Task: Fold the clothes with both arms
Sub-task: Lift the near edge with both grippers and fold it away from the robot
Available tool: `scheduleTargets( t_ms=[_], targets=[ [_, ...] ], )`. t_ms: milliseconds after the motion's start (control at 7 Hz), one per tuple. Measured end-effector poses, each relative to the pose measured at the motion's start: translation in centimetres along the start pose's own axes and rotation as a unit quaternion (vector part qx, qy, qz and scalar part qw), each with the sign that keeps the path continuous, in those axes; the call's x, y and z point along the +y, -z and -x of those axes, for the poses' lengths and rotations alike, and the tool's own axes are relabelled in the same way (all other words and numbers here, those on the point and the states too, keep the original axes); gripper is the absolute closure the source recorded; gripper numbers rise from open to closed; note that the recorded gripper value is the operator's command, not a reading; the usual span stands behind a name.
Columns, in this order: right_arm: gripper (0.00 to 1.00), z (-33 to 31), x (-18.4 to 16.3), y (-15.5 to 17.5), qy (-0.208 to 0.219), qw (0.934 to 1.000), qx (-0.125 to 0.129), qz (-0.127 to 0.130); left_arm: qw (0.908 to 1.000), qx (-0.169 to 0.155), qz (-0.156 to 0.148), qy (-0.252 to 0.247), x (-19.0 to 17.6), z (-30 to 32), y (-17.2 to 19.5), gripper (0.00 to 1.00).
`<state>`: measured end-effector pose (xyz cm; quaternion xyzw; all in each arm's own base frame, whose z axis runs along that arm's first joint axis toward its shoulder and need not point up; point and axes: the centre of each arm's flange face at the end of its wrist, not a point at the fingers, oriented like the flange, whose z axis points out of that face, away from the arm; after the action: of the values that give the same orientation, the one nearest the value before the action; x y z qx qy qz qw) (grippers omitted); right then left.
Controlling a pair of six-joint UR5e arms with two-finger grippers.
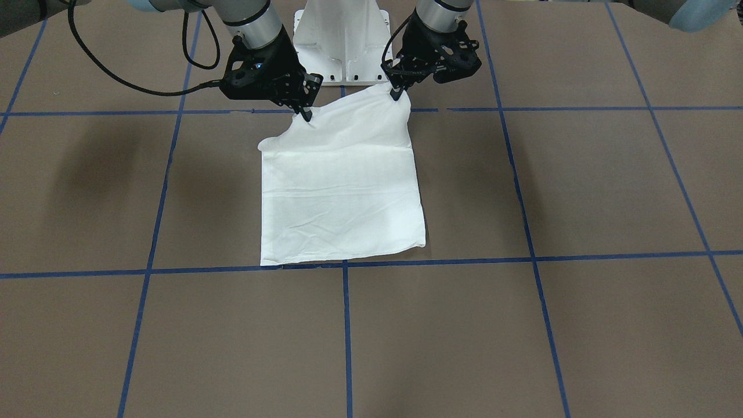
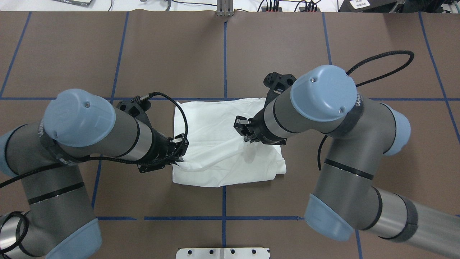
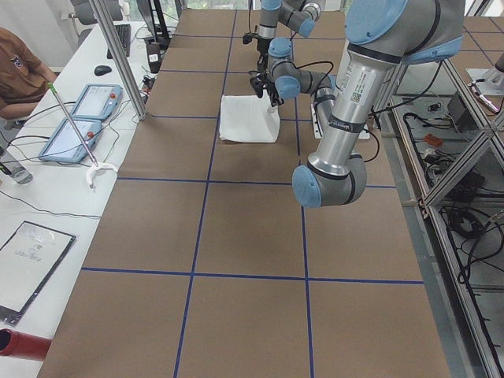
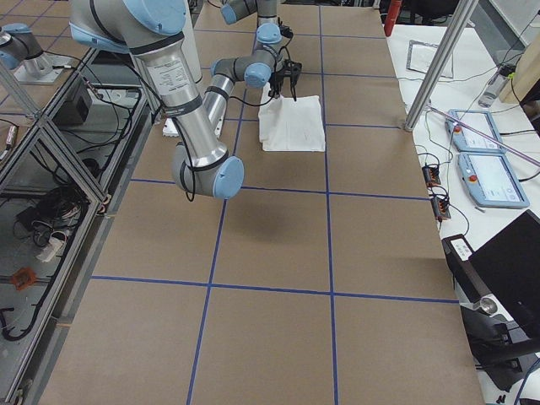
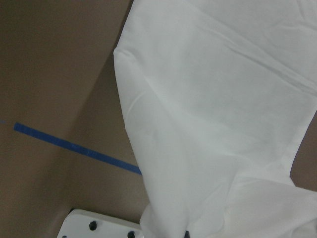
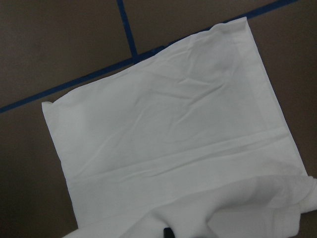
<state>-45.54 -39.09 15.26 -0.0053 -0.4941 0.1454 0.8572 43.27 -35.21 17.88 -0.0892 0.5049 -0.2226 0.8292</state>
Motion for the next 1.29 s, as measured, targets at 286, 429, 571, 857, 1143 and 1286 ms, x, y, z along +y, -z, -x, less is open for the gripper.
scheduleTargets(
  t_ms=[286,429,571,857,1143,1286],
  targets=[
    [1.00,2.8,-4.0,-1.7,-0.001,0.9997,0.011,-0.020,0.9992,0.031,-0.025,0.006,-4.2,-1.8,0.0,1.00],
    [1.00,3.3,-5.4,-2.7,-0.003,0.9996,0.013,-0.026,0.9985,0.038,-0.036,0.012,-6.3,-2.4,-0.8,1.00],
    [1.00,3.7,-6.6,-3.7,-0.007,0.9994,0.014,-0.030,0.9979,0.043,-0.046,0.017,-8.6,-2.8,-2.1,1.00],
    [1.00,4.8,-8.2,-5.6,-0.015,0.9990,0.025,-0.033,0.9969,0.044,-0.059,0.026,-12.1,-2.5,-4.5,1.00],
    [0.31,6.0,-9.3,-7.5,-0.022,0.9985,0.037,-0.033,0.9966,0.045,-0.063,0.029,-13.4,-2.2,-5.5,1.00],
    [0.00,6.2,-9.9,-8.0,-0.029,0.9983,0.035,-0.034,0.9965,0.046,-0.063,0.031,-13.5,-2.3,-5.6,0.30]
  ],
)
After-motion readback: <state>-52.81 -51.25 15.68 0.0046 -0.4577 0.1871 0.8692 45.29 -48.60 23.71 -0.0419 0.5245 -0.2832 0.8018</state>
